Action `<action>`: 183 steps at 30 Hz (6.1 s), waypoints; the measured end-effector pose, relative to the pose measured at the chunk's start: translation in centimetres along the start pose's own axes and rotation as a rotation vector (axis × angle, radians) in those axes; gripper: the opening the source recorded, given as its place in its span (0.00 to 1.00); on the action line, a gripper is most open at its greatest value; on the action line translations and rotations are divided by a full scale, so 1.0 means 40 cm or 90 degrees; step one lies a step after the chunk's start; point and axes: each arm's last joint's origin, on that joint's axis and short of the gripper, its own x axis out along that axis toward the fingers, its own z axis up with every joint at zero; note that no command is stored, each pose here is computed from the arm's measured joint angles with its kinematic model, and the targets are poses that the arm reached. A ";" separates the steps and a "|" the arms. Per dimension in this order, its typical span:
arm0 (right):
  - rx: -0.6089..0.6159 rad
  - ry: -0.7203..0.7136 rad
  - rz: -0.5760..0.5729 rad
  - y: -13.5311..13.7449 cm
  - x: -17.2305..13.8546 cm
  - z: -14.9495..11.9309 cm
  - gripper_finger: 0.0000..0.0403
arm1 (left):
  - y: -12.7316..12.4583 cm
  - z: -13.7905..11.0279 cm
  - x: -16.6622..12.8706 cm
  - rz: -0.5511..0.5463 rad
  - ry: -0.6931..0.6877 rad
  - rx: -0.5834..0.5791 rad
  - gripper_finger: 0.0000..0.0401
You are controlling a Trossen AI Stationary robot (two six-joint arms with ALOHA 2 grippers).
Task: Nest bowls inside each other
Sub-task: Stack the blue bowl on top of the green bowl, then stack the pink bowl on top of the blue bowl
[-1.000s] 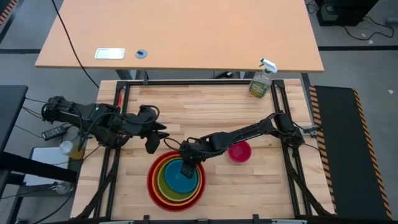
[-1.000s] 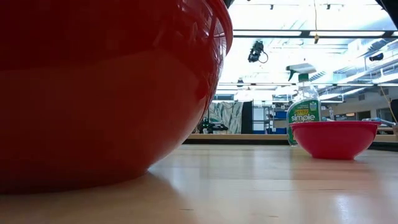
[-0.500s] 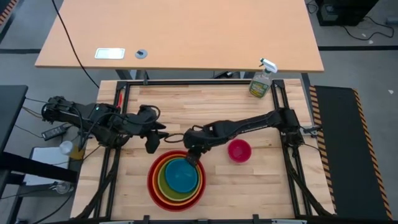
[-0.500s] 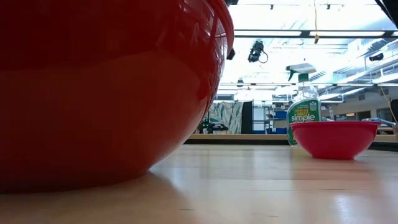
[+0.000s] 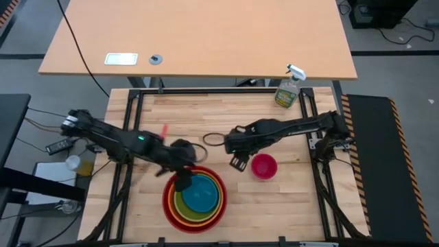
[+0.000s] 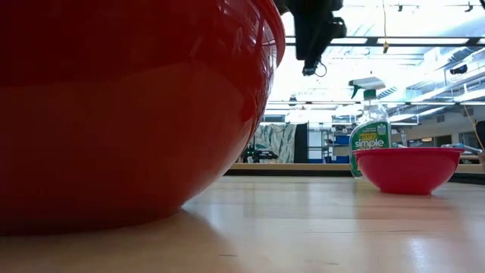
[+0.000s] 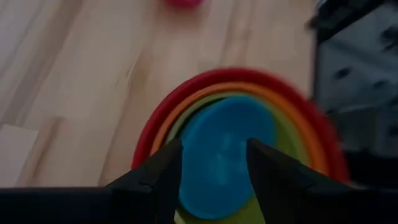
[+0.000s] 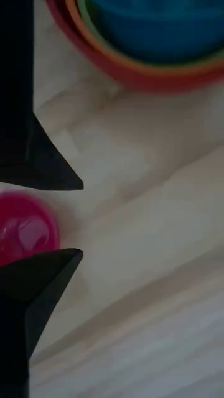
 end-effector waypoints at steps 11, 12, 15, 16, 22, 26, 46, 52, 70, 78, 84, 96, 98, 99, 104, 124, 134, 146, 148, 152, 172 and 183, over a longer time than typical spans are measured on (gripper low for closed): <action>0.141 -0.088 -0.013 -0.122 -0.037 -0.127 0.42 | -0.065 -0.029 0.153 -0.120 0.131 0.159 0.45; 0.157 -0.092 -0.001 -0.128 -0.036 -0.138 0.42 | -0.072 -0.036 0.164 -0.122 0.138 0.178 0.45; 0.194 -0.099 0.015 -0.140 -0.026 -0.171 0.42 | -0.093 -0.054 0.203 -0.119 0.146 0.230 0.45; 0.204 -0.099 0.017 -0.143 -0.023 -0.181 0.42 | -0.098 -0.059 0.216 -0.097 0.140 0.241 0.45; 0.226 -0.098 0.029 -0.140 -0.013 -0.217 0.42 | -0.102 -0.091 0.309 0.011 0.148 0.268 0.45; 0.219 -0.107 0.040 -0.127 -0.014 -0.220 0.42 | -0.100 -0.118 0.370 0.008 0.201 0.266 0.45; 0.147 -0.046 0.026 -0.124 0.062 -0.266 0.42 | -0.082 -0.048 0.259 -0.109 0.162 0.200 0.45; 0.136 0.023 -0.008 -0.166 0.134 -0.293 0.44 | -0.084 -0.041 0.225 -0.078 0.122 0.190 0.45; 0.092 0.101 0.022 -0.258 0.245 -0.305 0.43 | -0.080 -0.006 0.163 -0.038 0.008 0.147 0.45; 0.086 0.099 0.038 -0.262 0.269 -0.316 0.42 | -0.080 -0.006 0.163 -0.038 0.007 0.134 0.45; 0.101 0.098 0.040 -0.265 0.282 -0.324 0.34 | -0.078 -0.004 0.163 -0.037 0.007 0.129 0.45; 0.105 0.096 0.062 -0.260 0.282 -0.320 0.12 | -0.078 -0.004 0.163 -0.036 0.007 0.126 0.45; 0.107 0.096 0.064 -0.260 0.282 -0.320 0.10 | -0.078 -0.004 0.163 -0.036 0.007 0.128 0.45; 0.110 0.097 0.065 -0.260 0.282 -0.320 0.09 | -0.078 -0.004 0.163 -0.036 0.007 0.130 0.45; 0.122 0.096 0.068 -0.259 0.282 -0.319 0.08 | -0.078 -0.004 0.163 -0.036 0.007 0.132 0.45; 0.146 0.018 0.151 -0.214 0.233 -0.258 0.08 | -0.069 0.002 0.126 -0.028 -0.013 0.140 0.45; 0.166 -0.025 0.197 -0.183 0.208 -0.236 0.08 | -0.061 0.008 0.084 -0.012 -0.047 0.148 0.45; 0.209 -0.076 0.281 -0.131 0.190 -0.229 0.08 | -0.065 0.005 0.083 -0.014 -0.045 0.164 0.45; 0.219 -0.077 0.287 -0.125 0.189 -0.231 0.08 | -0.065 0.005 0.083 -0.014 -0.045 0.169 0.45; 0.232 -0.089 0.318 -0.104 0.181 -0.233 0.08 | -0.063 0.004 0.077 -0.013 -0.044 0.181 0.45; 0.233 -0.199 0.338 -0.053 0.055 -0.183 0.08 | -0.081 -0.019 -0.005 0.045 -0.119 0.218 0.45; 0.229 -0.240 0.356 -0.042 0.009 -0.162 0.08 | -0.112 -0.049 -0.043 0.065 -0.163 0.241 0.45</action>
